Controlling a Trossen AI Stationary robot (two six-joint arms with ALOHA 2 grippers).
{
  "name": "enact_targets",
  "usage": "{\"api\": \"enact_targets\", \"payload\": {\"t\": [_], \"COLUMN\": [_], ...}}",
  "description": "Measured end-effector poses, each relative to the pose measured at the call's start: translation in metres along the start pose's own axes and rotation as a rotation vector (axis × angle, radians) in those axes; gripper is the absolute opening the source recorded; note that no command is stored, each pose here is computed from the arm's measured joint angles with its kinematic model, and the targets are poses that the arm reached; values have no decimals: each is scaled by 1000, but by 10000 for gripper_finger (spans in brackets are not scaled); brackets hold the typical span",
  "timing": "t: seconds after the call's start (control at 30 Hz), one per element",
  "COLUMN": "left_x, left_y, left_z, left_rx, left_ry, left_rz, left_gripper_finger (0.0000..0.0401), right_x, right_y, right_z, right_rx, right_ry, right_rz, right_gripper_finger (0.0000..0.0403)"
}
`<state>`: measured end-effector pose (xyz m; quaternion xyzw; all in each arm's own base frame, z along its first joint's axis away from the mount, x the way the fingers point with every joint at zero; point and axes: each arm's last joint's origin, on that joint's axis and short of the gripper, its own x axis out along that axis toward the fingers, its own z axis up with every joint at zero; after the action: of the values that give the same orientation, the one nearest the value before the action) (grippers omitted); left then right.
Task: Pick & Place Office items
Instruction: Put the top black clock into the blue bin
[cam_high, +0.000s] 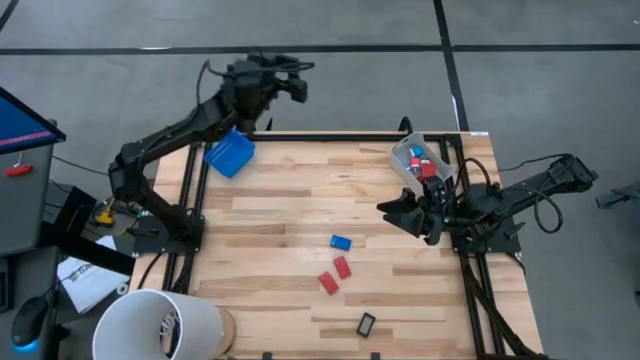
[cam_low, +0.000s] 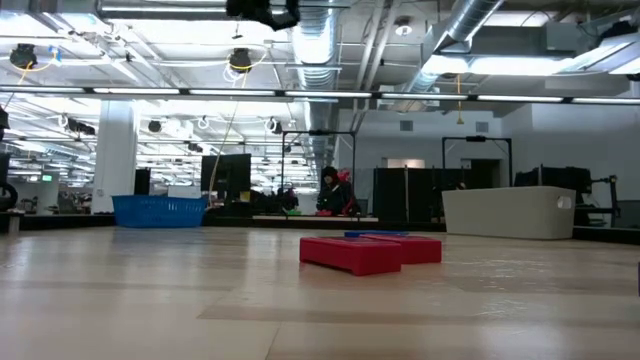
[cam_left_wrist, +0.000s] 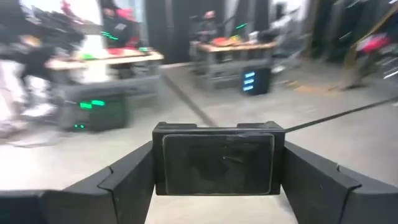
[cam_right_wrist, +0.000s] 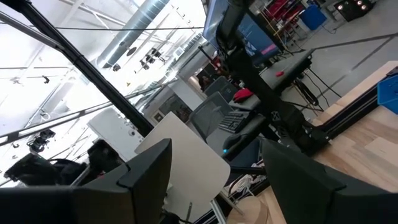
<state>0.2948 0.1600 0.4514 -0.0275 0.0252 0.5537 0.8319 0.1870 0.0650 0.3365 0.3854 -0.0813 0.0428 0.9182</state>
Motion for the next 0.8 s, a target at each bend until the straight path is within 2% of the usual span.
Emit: {"api": "enact_targets", "payload": {"t": [0.13,0.33,0.57,0.73,0.8], "left_x": [-8,-19,-13,1,3], "left_y": [8,17,36,62,64], "left_z": [11,22,34,29,29], "left_rx": [142,235,209,206,213], "left_ry": [63,132,117,179,186], "left_rz": [69,96,171,275,275], "left_gripper_finger": [287,287,286,286,286], "right_x": [0,0,0,0,0], "right_y": [0,0,0,0,0], "right_z": [0,0,0,0,0], "right_rx": [-1,-13,-14,-8,-8], "right_ry": [1,2,2,2,3], "right_rz": [-2,-2,-3,-2,-1], "right_gripper_finger": [245,245,245,245,245]}}
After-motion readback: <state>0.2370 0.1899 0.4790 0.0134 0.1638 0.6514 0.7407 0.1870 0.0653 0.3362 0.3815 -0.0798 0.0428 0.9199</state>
